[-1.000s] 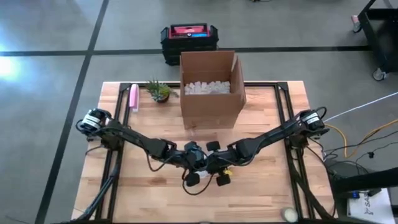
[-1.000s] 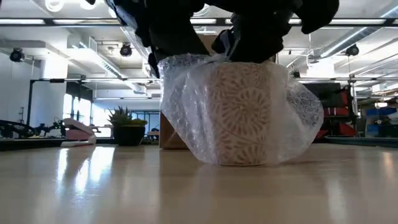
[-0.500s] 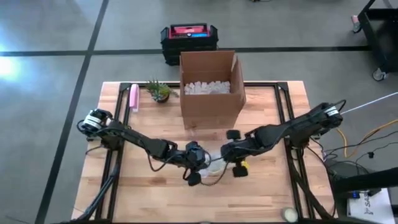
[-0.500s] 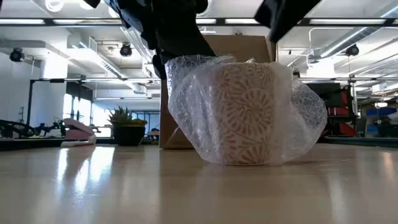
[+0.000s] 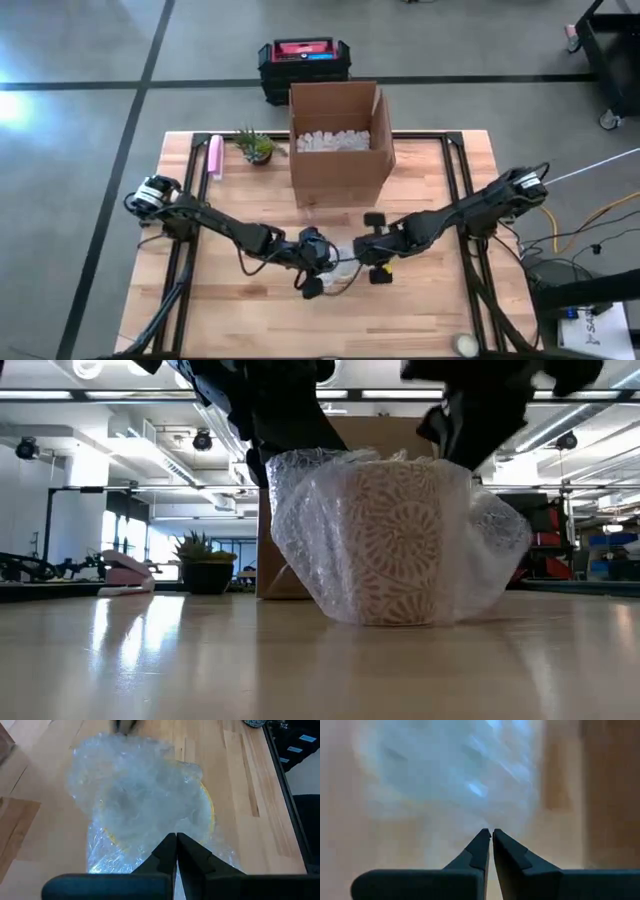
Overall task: Wrap mug
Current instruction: Wrap the orange patterned mug using the bubble wrap
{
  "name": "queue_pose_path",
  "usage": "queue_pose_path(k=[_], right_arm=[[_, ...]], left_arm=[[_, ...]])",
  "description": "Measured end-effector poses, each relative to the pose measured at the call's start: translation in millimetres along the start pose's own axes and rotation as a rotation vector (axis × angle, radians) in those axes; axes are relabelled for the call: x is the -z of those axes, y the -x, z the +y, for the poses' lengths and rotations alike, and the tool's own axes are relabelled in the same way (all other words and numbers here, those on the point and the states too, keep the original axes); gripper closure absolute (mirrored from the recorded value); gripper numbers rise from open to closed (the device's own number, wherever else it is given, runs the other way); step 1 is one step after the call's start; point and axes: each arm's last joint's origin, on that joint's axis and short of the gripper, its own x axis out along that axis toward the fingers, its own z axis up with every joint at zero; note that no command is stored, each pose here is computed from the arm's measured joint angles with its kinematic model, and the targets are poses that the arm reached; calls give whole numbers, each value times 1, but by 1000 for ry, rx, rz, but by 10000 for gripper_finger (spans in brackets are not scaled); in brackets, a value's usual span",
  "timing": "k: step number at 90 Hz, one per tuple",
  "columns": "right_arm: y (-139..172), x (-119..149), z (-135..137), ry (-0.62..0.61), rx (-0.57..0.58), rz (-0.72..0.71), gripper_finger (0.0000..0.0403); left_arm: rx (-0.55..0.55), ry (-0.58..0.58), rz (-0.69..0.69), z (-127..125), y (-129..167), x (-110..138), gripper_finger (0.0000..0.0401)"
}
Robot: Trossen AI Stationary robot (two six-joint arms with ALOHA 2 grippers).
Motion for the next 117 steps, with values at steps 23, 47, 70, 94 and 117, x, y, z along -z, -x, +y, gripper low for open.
queue_pose_path(k=[23, 47, 70, 94, 117], right_arm=[[-11, -7, 0, 29, -21, -73, 394], [-46, -7, 7, 44, -10, 5, 394], [-44, -14, 8, 47, -32, -2, 394], [-44, -17, 11, 62, -41, -31, 394], [-41, -17, 12, 73, -46, -35, 395]], left_arm=[[0, 0, 0, 0, 0, 0, 401], [6, 2, -12, 0, -1, -1, 401], [17, -69, -69, -5, 5, -15, 401], [-53, -101, -118, 2, 5, -28, 401], [-8, -31, -12, 11, -25, -8, 401]])
